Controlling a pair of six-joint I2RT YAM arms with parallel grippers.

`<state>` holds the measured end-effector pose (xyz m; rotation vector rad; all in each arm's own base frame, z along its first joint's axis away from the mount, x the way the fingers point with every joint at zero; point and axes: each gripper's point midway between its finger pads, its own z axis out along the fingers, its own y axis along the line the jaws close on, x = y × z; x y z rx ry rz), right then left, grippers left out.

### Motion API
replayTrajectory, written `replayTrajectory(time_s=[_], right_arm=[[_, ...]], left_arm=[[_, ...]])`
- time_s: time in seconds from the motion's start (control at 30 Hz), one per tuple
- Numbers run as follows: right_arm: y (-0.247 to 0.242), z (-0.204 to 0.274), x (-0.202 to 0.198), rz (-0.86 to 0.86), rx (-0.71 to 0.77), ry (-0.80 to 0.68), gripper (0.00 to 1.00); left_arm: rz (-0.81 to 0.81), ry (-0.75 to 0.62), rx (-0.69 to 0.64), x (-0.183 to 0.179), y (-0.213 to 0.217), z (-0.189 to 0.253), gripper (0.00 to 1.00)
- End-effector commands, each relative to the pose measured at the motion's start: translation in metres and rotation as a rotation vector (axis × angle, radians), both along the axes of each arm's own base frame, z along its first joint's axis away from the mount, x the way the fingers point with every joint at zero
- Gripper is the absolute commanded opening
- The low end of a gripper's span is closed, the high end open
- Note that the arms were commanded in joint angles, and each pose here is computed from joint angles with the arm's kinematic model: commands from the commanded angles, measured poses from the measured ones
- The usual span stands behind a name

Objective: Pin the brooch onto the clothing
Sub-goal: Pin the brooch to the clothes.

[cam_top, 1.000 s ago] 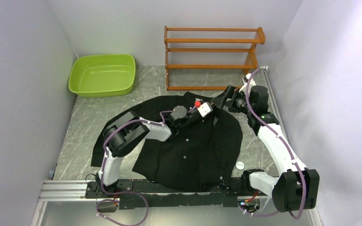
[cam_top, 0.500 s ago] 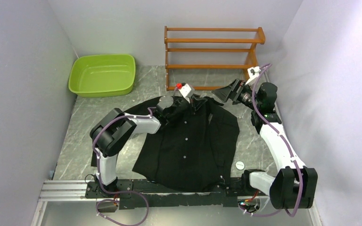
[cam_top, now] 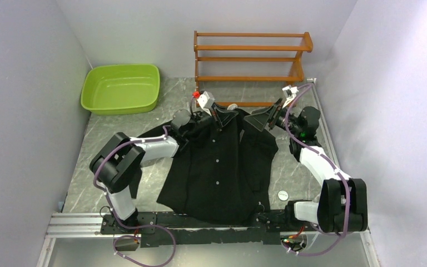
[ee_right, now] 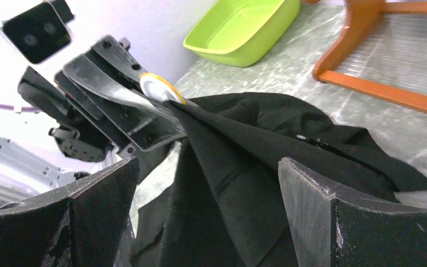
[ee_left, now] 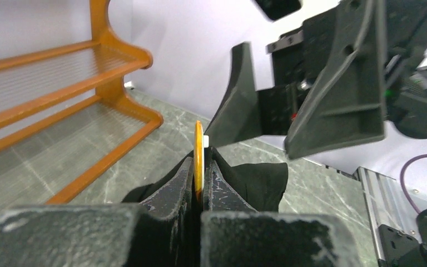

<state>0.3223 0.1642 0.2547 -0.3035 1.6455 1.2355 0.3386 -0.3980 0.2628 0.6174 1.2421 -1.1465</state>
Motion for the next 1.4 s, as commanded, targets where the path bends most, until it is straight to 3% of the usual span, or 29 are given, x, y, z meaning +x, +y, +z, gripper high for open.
replayTrajectory(time_s=[0.0,0.23,0.37,0.73,0.97,1.17,1.37], right_arm=[[0.024,0.025,-0.016,0.161,-0.008,-0.164,1.00],[0.047,0.053,-0.037,0.263,-0.034,-0.318,0.97],[0.054,0.068,-0.049,0.302,-0.031,-0.386,0.90],[0.046,0.091,-0.052,0.304,0.066,-0.445,0.86],[0.044,0.103,-0.053,0.430,0.178,-0.402,0.69],[0.056,0.094,-0.057,0.463,0.160,-0.394,0.74],[0.068,0.092,-0.062,0.528,0.174,-0.373,0.61]], left_arm=[[-0.041,-0.089,-0.077,-0.022,0.009,0.048,0.03],[-0.089,-0.109,-0.094,-0.040,0.015,0.060,0.03],[-0.093,-0.123,-0.093,-0.045,0.018,0.063,0.03],[-0.135,-0.157,-0.124,-0.064,0.027,0.080,0.03],[-0.146,-0.190,-0.146,-0.074,0.034,0.095,0.03],[-0.148,-0.208,-0.149,-0.079,0.037,0.102,0.03],[-0.161,-0.210,-0.158,-0.082,0.037,0.105,0.03]])
